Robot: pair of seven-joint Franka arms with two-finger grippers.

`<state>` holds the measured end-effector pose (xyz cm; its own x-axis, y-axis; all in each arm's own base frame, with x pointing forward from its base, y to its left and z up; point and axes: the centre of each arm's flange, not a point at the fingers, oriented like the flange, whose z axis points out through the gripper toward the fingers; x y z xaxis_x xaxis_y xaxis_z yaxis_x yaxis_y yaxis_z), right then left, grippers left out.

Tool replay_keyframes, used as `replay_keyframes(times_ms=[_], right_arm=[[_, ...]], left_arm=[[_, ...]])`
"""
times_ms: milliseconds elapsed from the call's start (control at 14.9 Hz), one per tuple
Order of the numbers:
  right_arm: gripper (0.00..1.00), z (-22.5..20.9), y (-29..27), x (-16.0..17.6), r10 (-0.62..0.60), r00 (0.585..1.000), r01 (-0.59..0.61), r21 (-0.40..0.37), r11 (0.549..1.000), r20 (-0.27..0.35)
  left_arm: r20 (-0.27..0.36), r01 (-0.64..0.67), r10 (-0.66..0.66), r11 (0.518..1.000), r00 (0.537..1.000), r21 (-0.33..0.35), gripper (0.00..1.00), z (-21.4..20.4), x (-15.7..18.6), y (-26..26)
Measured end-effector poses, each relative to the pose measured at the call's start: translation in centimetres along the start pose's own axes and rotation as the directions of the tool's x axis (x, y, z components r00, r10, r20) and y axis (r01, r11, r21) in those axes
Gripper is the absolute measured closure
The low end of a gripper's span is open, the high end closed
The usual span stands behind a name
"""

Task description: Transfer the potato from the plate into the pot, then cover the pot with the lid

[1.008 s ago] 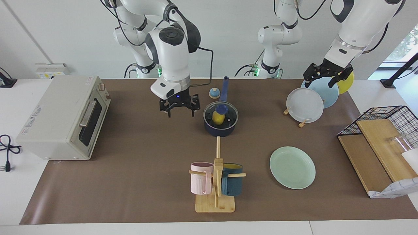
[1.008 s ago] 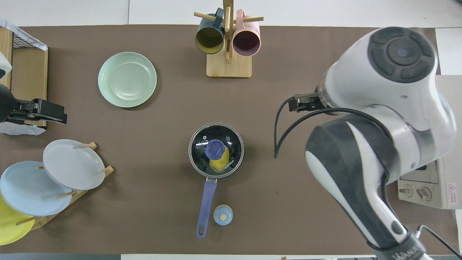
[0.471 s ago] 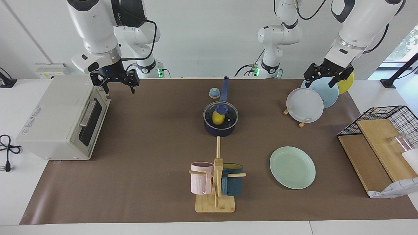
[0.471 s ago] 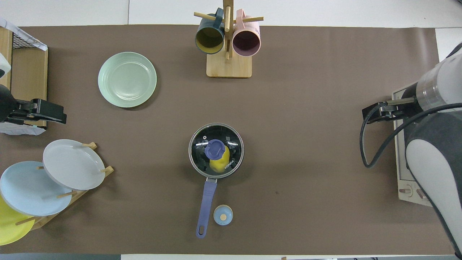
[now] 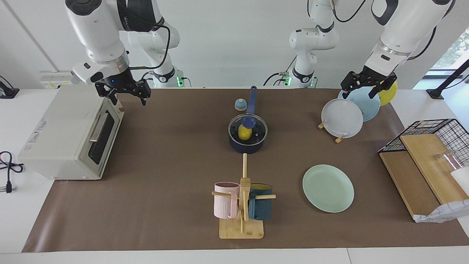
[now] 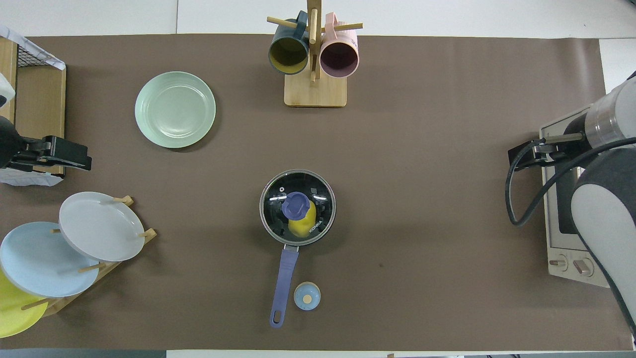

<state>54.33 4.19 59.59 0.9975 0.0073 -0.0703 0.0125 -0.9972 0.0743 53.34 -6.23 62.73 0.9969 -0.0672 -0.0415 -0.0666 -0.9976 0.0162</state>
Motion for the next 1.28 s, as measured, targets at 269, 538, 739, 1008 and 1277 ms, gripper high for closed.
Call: replay_keyframes(times_ms=[269, 538, 739, 1008, 1277], right_arm=[[0.00, -0.6, 1.1, -0.3, 0.022, 1.000, -0.022, 0.010, 1.000, 0.012], [0.00, -1.6, 3.2, -1.1, 0.040, 0.999, -0.040, 0.013, 0.999, 0.011], [0.00, -2.0, 5.5, -1.6, 0.038, 0.999, -0.038, 0.039, 0.999, 0.006], [0.00, -2.1, 5.2, -1.4, 0.034, 0.999, -0.033, 0.044, 0.998, -0.012], [0.00, -2.1, 5.1, -1.4, 0.031, 0.999, -0.030, 0.046, 0.998, -0.015]], left_arm=[[0.000, 0.000, 0.000, 1.000, 1.000, 0.000, 0.00, 0.0, 0.0, 0.0], [0.000, 0.000, 0.000, 1.000, 1.000, 0.000, 0.00, 0.0, 0.0, 0.0], [0.000, 0.000, 0.000, 1.000, 1.000, 0.000, 0.00, 0.0, 0.0, 0.0], [0.000, 0.000, 0.000, 1.000, 1.000, 0.000, 0.00, 0.0, 0.0, 0.0], [0.000, 0.000, 0.000, 1.000, 1.000, 0.000, 0.00, 0.0, 0.0, 0.0]])
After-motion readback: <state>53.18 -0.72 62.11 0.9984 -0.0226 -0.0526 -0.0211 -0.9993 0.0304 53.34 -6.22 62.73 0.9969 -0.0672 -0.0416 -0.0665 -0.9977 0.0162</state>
